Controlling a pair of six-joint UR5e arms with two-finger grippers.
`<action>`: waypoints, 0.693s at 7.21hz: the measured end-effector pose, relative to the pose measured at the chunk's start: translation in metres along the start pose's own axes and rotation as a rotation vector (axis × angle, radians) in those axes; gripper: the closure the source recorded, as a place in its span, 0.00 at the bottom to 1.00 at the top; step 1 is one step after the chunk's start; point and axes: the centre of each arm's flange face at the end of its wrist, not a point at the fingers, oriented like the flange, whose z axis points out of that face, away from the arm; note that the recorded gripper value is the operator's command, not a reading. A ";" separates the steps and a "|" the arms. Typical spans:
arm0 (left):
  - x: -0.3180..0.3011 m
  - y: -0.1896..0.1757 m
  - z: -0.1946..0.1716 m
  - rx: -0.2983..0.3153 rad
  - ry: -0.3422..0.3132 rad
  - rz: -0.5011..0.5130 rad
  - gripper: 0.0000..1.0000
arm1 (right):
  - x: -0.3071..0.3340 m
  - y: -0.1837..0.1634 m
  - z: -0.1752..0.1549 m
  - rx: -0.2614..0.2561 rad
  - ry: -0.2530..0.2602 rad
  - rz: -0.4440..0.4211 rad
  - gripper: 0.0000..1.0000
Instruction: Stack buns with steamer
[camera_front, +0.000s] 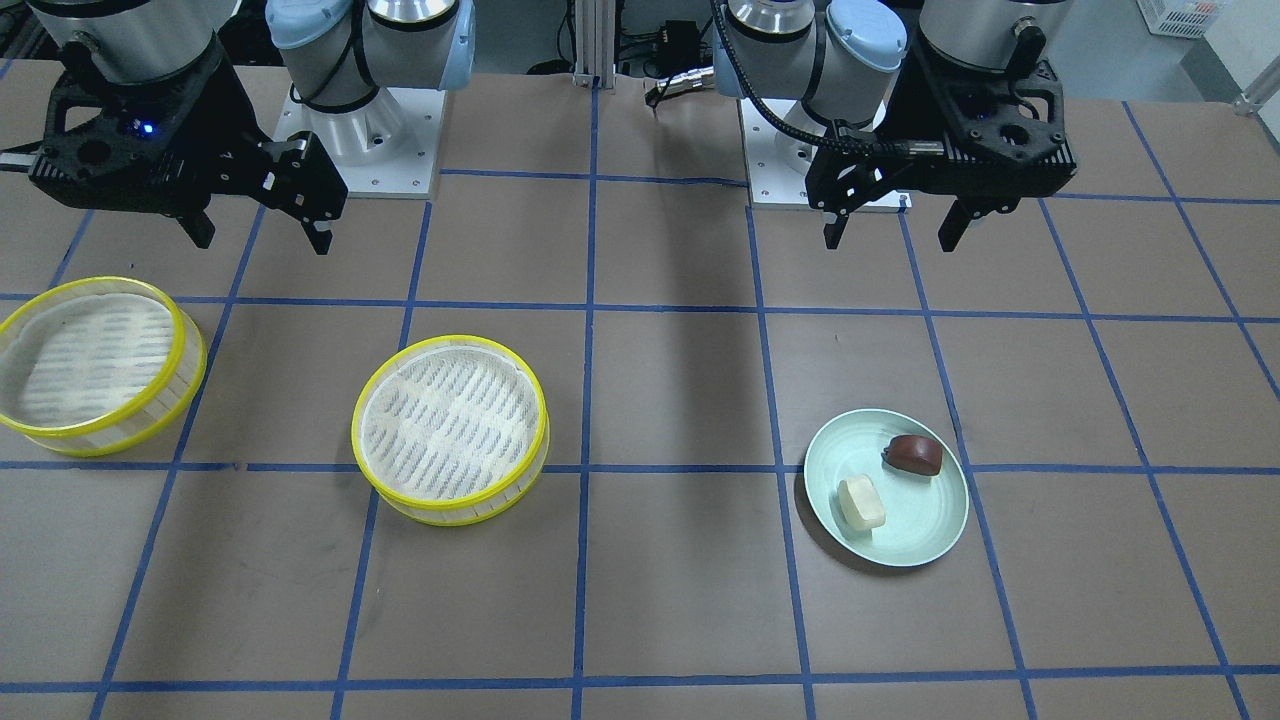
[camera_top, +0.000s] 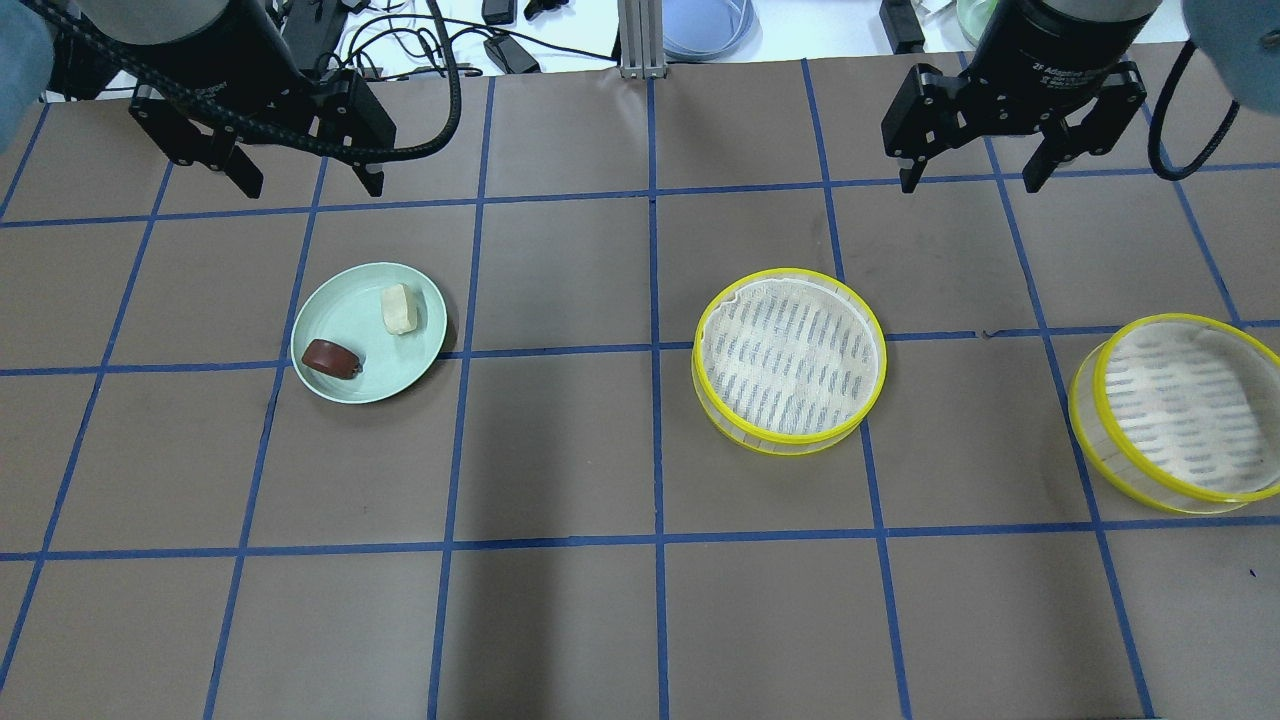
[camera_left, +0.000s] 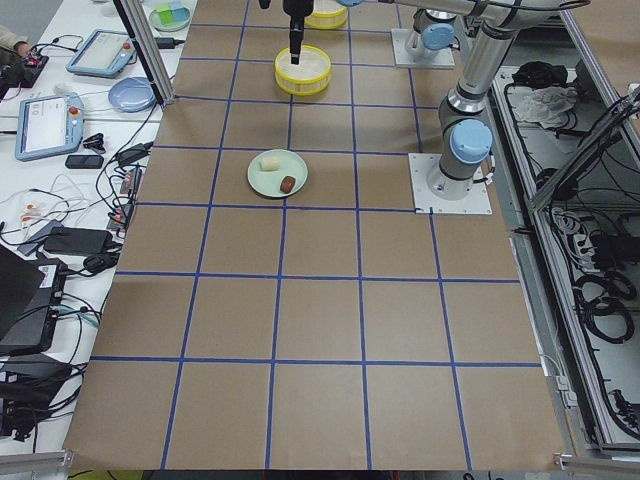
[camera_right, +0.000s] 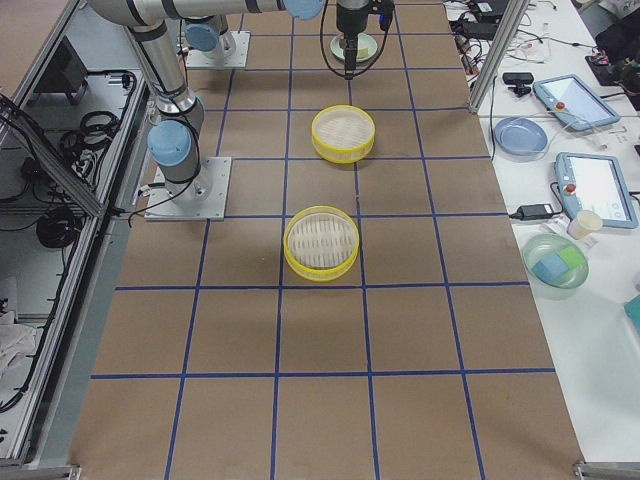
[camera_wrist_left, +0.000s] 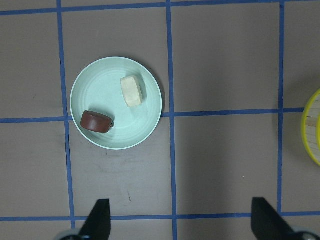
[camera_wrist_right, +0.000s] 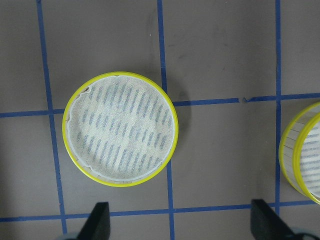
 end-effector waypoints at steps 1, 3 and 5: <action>0.000 0.000 0.001 -0.002 0.000 0.001 0.00 | 0.000 0.000 0.000 0.000 0.000 0.000 0.00; -0.006 -0.005 0.007 -0.004 -0.001 0.011 0.00 | 0.000 0.000 0.000 0.000 0.000 0.000 0.00; -0.026 -0.025 0.048 0.001 -0.006 0.047 0.00 | 0.000 0.000 0.000 0.000 0.001 -0.001 0.00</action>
